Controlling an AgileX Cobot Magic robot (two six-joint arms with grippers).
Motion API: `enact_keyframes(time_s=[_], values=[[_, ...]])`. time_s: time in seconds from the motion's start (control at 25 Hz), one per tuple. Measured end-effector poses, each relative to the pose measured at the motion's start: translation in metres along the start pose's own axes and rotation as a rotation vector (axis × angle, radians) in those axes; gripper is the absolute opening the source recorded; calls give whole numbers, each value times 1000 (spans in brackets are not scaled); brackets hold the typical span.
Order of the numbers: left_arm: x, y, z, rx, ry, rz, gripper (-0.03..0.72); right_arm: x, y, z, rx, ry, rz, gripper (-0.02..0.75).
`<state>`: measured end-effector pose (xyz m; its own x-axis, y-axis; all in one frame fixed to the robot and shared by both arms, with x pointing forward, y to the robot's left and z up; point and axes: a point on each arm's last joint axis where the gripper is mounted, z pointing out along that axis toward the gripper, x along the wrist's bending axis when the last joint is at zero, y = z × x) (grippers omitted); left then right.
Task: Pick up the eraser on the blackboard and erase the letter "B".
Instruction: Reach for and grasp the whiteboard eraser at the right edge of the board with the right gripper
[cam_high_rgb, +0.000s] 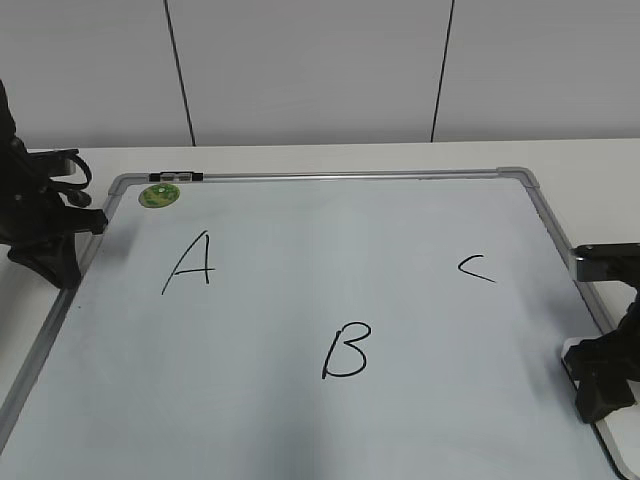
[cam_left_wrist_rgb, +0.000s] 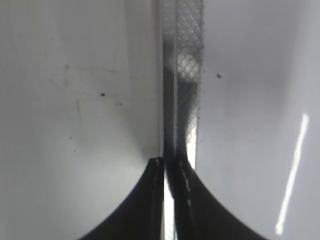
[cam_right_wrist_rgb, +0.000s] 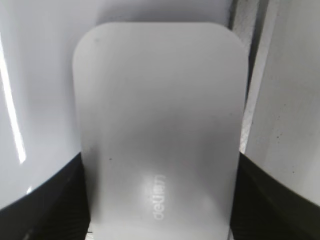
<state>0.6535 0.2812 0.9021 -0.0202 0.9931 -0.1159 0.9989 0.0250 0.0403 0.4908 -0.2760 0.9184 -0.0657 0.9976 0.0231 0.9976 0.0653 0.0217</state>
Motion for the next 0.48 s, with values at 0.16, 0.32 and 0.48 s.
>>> enact_keyframes(time_s=[0.16,0.32,0.48], values=[[0,0,0,-2,0,0,20,0,0,0,0,-1,-1,523],[-1,0,0,-4,-7,-5,20,1,2,-3,10,6,5,523],[-2,1,0,-11,-20,-15,20,2,9,-15,58,8,2,522]])
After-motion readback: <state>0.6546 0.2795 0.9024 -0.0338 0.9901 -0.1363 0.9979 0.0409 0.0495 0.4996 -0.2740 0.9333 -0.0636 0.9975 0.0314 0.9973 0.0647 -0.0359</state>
